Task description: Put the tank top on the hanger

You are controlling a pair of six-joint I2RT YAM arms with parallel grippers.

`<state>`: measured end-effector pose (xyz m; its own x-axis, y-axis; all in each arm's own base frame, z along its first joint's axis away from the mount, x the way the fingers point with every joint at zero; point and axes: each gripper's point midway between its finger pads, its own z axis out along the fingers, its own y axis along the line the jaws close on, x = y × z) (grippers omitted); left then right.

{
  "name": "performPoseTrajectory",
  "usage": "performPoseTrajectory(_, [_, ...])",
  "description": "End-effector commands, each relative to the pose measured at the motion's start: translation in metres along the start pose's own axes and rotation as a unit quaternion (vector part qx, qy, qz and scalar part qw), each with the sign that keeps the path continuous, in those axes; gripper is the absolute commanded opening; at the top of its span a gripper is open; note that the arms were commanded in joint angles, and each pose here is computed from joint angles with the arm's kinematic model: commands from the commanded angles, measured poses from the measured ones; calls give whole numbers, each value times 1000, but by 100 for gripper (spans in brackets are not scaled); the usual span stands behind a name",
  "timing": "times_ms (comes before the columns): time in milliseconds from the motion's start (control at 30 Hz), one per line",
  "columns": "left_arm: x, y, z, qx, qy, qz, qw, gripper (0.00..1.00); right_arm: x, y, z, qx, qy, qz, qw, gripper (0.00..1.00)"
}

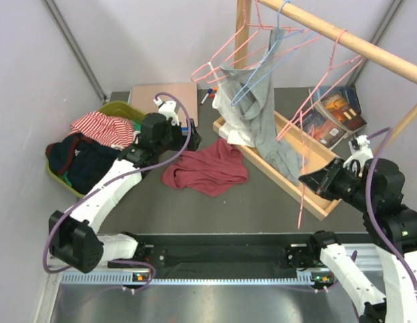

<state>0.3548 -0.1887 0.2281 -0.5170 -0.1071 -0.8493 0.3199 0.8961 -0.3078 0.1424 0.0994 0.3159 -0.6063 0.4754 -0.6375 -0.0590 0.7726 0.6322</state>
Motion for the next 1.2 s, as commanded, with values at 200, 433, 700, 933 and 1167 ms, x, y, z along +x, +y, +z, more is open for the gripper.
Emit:
performPoseTrajectory(200, [-44, -76, -56, 180, -22, 17, 983, 99, 12, 26, -15, -91, 24, -69, 993, 0])
performPoseTrajectory(433, [-58, -94, -67, 216, -21, 8, 976, 99, 21, 46, -25, -153, 45, -111, 981, 0])
performPoseTrajectory(700, [-77, -119, -96, 271, -16, 15, 962, 97, 35, 54, -21, -198, 99, -124, 967, 0])
performPoseTrajectory(933, [-90, -149, -119, 353, -21, -36, 935, 96, 32, 62, -9, -231, 109, -132, 958, 0])
performPoseTrajectory(1167, [-126, -182, -148, 454, -60, -99, 884, 96, 22, 71, 27, -247, 111, -137, 953, 0])
